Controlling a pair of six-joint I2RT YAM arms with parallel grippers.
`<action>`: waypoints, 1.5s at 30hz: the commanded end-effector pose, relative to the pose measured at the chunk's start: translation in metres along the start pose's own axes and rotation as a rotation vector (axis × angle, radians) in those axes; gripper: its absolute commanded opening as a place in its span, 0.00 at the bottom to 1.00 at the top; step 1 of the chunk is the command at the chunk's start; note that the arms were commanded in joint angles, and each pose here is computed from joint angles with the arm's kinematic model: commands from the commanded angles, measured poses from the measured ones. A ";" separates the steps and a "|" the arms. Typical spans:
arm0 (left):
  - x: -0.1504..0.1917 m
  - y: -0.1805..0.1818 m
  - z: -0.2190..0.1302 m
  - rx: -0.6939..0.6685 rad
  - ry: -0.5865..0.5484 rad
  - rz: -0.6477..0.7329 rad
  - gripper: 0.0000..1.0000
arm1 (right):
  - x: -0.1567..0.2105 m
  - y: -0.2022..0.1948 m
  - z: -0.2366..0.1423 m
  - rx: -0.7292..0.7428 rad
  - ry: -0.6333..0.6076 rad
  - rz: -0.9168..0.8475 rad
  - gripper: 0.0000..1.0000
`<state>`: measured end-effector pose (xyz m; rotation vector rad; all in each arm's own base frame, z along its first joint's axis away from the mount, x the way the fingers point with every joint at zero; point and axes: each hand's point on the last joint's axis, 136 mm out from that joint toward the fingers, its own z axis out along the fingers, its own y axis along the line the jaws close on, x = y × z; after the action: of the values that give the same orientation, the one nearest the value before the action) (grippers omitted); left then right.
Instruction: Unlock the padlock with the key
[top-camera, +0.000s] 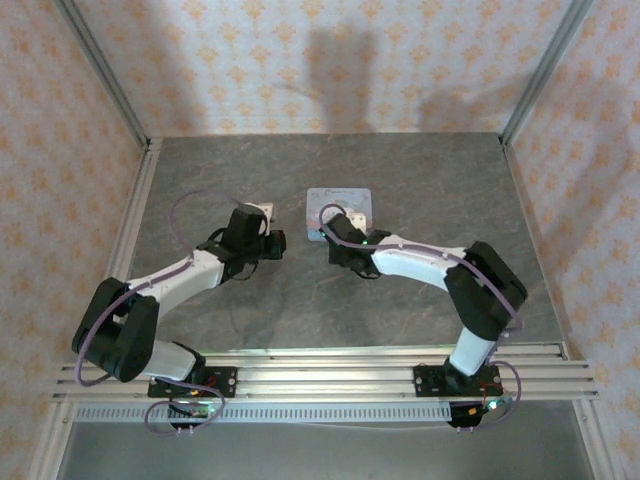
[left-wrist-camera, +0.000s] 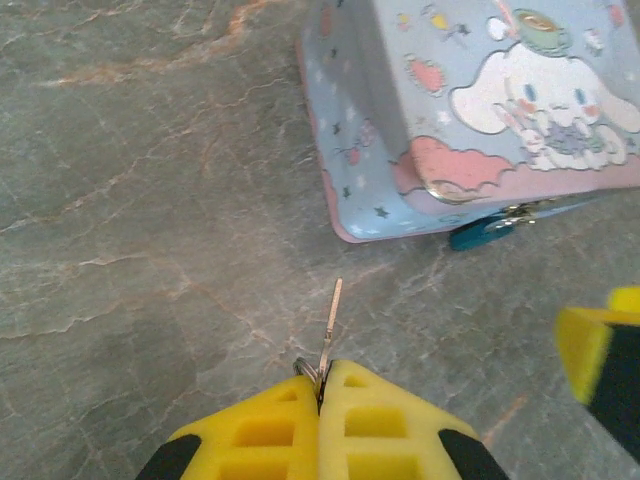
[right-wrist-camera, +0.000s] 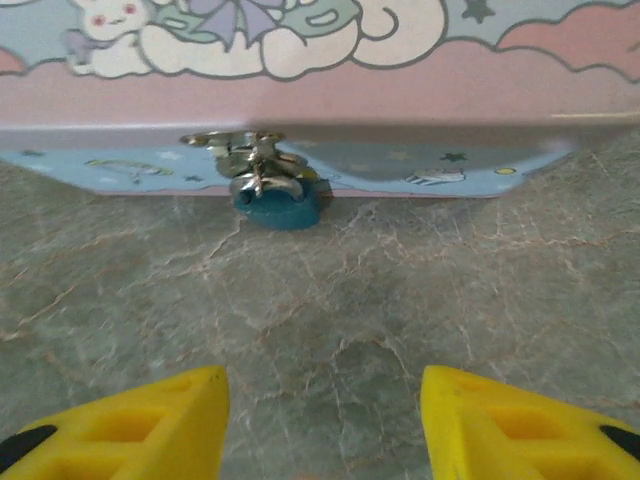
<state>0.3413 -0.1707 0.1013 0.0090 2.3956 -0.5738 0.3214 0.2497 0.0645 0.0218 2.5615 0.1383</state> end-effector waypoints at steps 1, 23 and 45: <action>0.005 -0.006 -0.004 0.028 -0.008 0.017 0.00 | -0.027 0.010 0.002 0.013 -0.097 0.059 0.51; 0.024 -0.003 0.000 0.063 -0.004 0.043 0.00 | -0.036 0.009 0.051 0.132 -0.137 0.050 0.47; 0.042 0.004 -0.005 0.067 0.005 0.052 0.00 | -0.042 0.009 0.070 0.127 -0.155 0.034 0.24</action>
<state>0.3076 -0.1688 0.0694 0.0658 2.4150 -0.6213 0.3894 0.2675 0.0298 0.1199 2.4364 0.0176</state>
